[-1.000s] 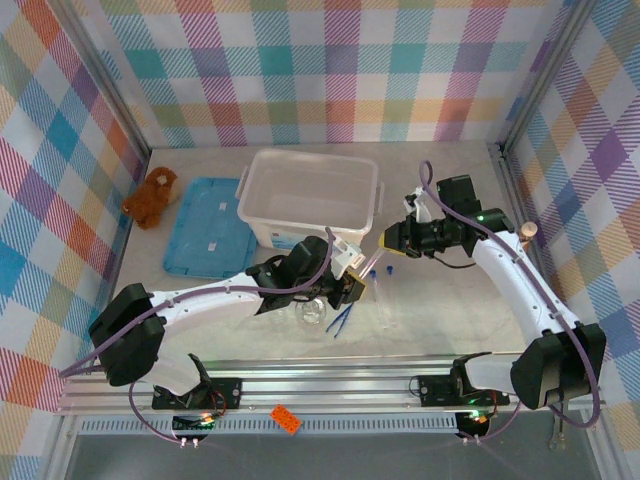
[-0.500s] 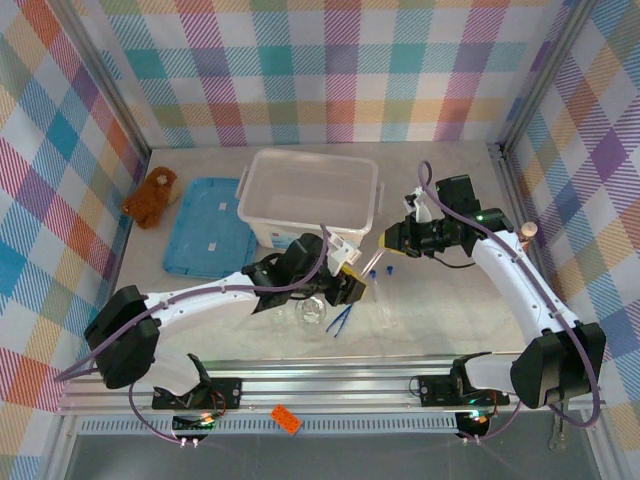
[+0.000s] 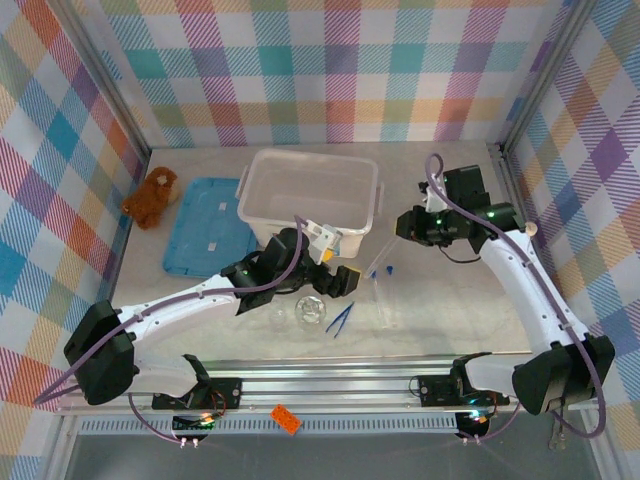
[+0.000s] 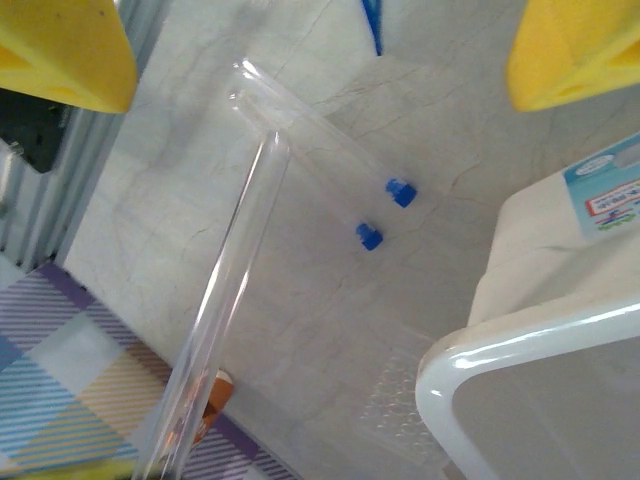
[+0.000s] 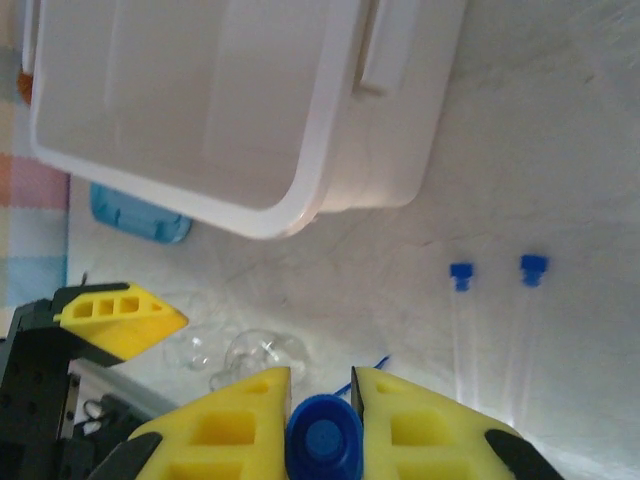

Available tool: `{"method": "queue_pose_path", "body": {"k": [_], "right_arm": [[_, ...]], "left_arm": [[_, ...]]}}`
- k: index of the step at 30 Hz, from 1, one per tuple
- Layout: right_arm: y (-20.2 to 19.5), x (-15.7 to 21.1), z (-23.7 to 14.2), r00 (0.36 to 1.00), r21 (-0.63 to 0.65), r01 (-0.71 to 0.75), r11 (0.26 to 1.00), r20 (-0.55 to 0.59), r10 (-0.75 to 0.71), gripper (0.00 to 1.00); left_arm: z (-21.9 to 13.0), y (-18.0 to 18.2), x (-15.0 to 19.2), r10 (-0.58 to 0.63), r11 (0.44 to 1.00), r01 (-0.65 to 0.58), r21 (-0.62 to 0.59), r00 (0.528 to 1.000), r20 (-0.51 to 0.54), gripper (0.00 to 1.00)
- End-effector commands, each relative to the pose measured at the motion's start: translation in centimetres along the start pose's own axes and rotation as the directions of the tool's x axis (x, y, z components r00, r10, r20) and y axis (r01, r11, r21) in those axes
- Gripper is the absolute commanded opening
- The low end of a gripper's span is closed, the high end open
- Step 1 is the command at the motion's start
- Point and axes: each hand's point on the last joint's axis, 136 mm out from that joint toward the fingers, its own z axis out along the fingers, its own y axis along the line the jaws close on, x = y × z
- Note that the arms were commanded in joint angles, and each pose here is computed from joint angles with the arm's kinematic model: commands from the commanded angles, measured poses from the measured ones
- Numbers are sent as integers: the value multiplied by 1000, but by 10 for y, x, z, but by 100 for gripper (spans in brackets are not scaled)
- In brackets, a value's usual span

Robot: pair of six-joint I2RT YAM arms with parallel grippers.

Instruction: Organize the chemistry lab equipment

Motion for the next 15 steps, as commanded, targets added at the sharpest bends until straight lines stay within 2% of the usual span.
{"method": "queue_pose_path", "body": {"k": [1,15], "right_arm": [[-6,-18,-17,994,107,26,994,99,-36,18],[-25,-76,-27,921,411,49,910,335,-200,18]], "left_arm": [[-6,11,2,-9,999,9,-49,1000,8,100],[-10,43,19,-20,976,10,-219,999,-44,99]]}}
